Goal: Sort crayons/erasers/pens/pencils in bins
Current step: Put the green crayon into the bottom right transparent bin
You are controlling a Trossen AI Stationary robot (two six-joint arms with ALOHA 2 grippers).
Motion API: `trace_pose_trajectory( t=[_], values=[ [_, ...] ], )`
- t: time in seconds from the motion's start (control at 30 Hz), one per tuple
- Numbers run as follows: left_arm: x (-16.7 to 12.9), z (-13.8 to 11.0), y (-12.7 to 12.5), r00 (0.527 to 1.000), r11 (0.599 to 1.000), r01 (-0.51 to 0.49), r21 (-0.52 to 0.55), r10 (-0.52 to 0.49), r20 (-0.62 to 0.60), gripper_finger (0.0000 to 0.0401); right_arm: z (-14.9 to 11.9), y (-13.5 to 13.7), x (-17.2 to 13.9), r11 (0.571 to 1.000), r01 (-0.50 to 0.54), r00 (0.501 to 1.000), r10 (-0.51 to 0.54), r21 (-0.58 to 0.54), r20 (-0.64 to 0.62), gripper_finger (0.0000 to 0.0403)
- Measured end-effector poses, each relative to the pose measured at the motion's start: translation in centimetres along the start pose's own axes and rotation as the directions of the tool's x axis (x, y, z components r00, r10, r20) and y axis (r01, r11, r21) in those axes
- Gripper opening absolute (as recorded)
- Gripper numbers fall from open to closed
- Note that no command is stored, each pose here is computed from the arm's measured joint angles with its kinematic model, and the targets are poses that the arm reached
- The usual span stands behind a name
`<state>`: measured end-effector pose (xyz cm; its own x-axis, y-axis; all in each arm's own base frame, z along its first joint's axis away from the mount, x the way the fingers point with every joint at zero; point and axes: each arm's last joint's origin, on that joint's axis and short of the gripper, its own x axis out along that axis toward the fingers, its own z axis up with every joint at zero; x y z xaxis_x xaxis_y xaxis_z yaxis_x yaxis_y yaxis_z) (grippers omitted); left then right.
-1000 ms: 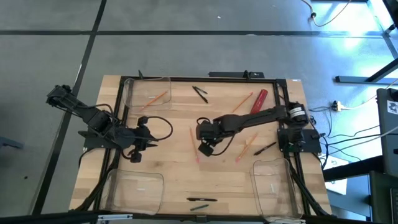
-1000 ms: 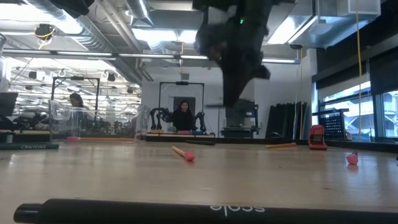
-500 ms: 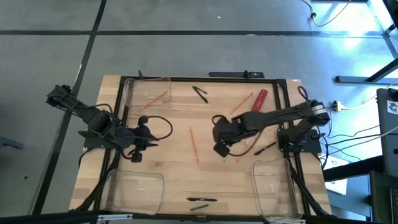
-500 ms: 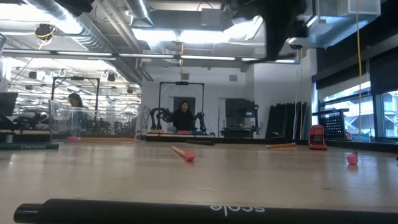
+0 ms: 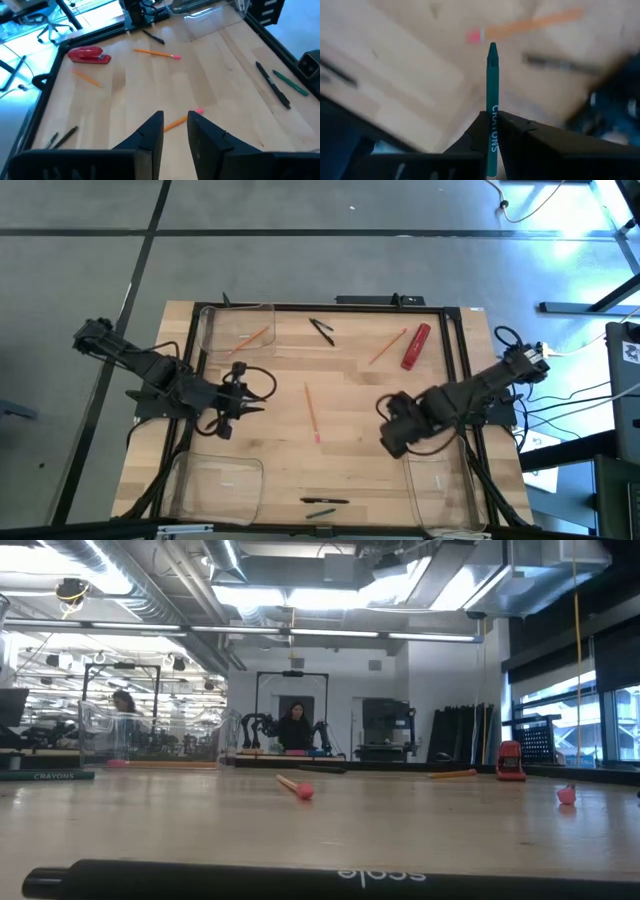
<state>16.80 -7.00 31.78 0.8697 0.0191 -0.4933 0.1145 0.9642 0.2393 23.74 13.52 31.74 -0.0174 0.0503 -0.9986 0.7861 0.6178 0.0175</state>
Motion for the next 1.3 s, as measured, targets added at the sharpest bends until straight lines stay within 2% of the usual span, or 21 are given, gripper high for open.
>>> trace_pose_trajectory(
  t=[0.23,0.33,0.47,0.8,0.93,1.07,1.2,1.3],
  values=[
    [0.3,0.0,0.8,1.0,1.0,-0.006,-0.019,0.006,-0.006,0.0079,-4.7,0.2,0.2,0.992,0.039,0.983,-0.017,0.118,-0.185,0.0025],
    [0.4,0.0,1.0,1.0,1.0,-0.013,-0.024,0.013,-0.009,0.0079,-6.1,0.0,0.3,0.98,0.078,0.981,-0.043,0.183,-0.187,0.0026],
    [0.4,0.0,1.1,1.0,1.0,-0.016,-0.025,0.016,-0.01,0.0079,-7.3,-0.4,2.0,0.954,0.155,0.974,-0.104,0.258,-0.2,0.0025],
    [0.4,-0.1,1.0,1.0,1.0,-0.015,-0.023,0.015,-0.012,0.0079,-7.0,-0.2,9.4,0.957,0.133,0.955,-0.055,0.259,-0.29,0.0026],
    [0.4,-0.1,1.0,1.0,1.0,-0.015,-0.023,0.015,-0.012,0.0079,-6.8,-0.4,12.3,0.964,0.085,0.946,0.001,0.252,-0.323,0.0027],
    [0.4,-0.1,1.0,1.0,1.0,-0.015,-0.024,0.015,-0.012,0.0079,-6.7,-0.6,14.1,0.968,0.037,0.948,0.045,0.25,-0.314,0.003],
    [0.4,-0.1,1.0,1.0,1.0,-0.014,-0.024,0.014,-0.012,0.0079,-6.6,-1.2,15.1,0.968,0.04,0.952,0.039,0.249,-0.305,0.0031],
    [0.4,-0.1,0.9,1.0,0.999,0.022,-0.023,-0.022,-0.012,0.0079,-6.5,-1.4,15.3,0.967,0.045,0.955,0.032,0.25,-0.296,0.0032]
  ],
)
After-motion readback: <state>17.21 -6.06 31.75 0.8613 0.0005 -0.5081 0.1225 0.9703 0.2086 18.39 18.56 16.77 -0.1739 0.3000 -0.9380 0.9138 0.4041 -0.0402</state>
